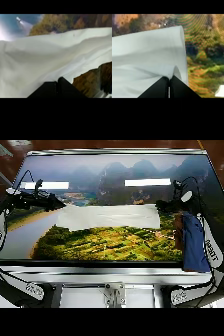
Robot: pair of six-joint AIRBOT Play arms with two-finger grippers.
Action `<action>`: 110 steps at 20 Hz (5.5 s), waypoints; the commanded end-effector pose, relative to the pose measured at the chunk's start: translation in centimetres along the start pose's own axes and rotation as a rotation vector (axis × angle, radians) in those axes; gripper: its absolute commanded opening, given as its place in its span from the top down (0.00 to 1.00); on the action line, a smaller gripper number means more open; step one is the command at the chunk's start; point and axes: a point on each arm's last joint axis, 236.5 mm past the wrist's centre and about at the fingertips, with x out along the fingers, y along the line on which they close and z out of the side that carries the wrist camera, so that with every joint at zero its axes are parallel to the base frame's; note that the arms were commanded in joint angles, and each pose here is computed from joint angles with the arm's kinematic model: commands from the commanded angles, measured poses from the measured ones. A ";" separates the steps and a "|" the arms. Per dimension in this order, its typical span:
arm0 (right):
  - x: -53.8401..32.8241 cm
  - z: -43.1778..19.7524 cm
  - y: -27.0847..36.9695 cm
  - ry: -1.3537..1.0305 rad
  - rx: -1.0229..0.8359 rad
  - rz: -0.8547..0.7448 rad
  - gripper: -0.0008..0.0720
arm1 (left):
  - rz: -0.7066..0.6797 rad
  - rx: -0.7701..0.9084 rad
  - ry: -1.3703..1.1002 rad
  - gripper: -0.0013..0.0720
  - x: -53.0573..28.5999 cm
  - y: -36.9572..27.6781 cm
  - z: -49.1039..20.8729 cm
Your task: Fold the shirts.
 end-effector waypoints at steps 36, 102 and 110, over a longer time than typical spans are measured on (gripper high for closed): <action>-3.1 -2.5 3.5 0.164 0.232 0.287 0.91 | -0.198 0.111 0.073 0.87 -2.8 -12.9 0.1; -6.7 -11.8 10.4 0.445 -0.097 0.047 0.03 | -0.487 0.509 -0.432 0.93 -19.6 -35.9 -7.9; -2.0 -16.9 9.1 0.473 0.184 0.202 0.03 | -0.488 0.506 -0.431 0.93 -19.6 -35.9 -7.9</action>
